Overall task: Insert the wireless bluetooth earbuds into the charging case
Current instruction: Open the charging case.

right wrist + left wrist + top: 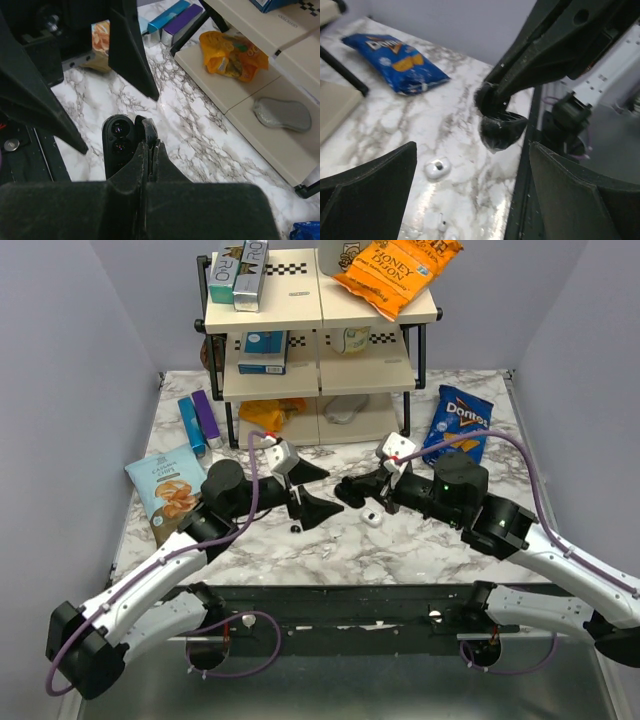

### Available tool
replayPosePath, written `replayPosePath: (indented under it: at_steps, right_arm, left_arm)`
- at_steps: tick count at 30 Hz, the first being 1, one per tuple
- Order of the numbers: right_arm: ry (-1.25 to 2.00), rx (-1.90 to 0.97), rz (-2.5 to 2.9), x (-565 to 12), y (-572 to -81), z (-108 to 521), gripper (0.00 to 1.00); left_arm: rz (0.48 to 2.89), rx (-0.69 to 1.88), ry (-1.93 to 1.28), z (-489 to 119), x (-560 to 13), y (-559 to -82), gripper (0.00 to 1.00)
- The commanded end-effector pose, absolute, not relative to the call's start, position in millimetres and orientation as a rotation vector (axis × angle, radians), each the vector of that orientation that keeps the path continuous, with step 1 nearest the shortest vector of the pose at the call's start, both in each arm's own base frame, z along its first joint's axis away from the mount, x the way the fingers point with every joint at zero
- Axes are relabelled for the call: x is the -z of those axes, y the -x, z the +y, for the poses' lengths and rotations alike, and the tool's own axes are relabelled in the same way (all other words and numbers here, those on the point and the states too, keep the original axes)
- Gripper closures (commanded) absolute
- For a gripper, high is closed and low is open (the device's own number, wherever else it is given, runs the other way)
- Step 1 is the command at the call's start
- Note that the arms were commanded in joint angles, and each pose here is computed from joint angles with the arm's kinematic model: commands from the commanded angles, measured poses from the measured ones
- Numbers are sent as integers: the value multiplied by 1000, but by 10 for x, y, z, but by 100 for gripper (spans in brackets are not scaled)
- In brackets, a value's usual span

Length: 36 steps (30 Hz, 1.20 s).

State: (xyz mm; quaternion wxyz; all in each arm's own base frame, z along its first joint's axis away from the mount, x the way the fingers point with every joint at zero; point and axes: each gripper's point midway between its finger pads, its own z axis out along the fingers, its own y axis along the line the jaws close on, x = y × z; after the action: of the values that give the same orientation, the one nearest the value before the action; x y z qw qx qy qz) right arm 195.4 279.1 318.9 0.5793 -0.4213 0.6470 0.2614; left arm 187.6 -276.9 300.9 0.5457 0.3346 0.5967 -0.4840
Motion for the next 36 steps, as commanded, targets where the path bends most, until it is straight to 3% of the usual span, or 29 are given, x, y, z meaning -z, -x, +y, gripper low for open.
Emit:
replayPosePath:
  at_steps: [1,8,15,36]
  right_arm:
    - [1003,-518,1488,-3176,-2013,2809,99]
    - [1025,-532,1509,-3111,-1998,2911,99]
    - [1032,-565,1508,-3139,-1995,3020,99]
    - [1095,-686,1512,-3108,-1829,3195,99]
  left_arm:
    - [1419,1376,-996,-2906,-2939,-1499,1]
    - [1405,1375,-1000,-2908,-2865,-1497,6]
    - [1413,1381,-993,-2943,-2787,-1536,23]
    - [1394,1306,-938,-2938,-2752,-1676,35]
